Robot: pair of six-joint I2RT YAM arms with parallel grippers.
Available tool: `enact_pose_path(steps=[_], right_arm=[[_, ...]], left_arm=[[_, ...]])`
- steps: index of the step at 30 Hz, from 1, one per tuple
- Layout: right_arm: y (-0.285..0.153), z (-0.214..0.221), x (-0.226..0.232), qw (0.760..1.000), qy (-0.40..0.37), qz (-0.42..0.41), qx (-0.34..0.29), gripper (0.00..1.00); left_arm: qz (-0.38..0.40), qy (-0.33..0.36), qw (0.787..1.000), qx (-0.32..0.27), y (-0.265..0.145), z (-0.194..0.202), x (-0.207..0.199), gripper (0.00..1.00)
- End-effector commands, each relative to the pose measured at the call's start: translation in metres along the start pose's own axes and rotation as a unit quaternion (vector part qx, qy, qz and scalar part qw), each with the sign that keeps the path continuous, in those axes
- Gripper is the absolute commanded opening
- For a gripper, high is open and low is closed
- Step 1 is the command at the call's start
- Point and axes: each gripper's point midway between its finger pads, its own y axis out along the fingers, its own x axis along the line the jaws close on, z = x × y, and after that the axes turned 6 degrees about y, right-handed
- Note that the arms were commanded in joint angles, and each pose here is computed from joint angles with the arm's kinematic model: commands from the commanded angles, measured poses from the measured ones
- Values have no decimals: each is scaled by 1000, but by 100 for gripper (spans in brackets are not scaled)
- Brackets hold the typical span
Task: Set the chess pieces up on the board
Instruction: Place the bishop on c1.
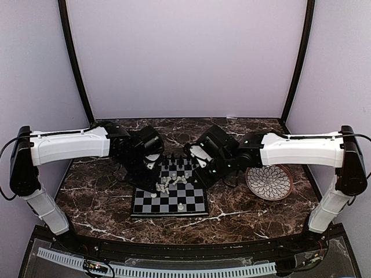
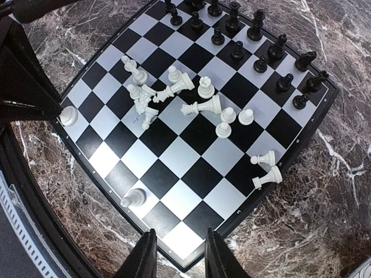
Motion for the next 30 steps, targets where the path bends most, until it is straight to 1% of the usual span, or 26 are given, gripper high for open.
enact_pose_path(steps=[1,5,12,25,30], right_arm=[[2,-11,4,1000,10,-9,-10,30],[2,-11,5,1000,7,-9,-9,30],[3,-10,3,1000,6,-6,-9,30],[5,-8,1,1000,4,-3,-7,30],[6,-7,1,1000,2,-2,-4,30]], left_arm=[[3,10,1000,18,14,6,-5,2],[9,10,1000,21,22,4,-11,2],[8,16,999,41,38,15,-16,2],[-4,17,998,58,52,23,-11,1],[-5,15,998,62,56,24,-11,3]])
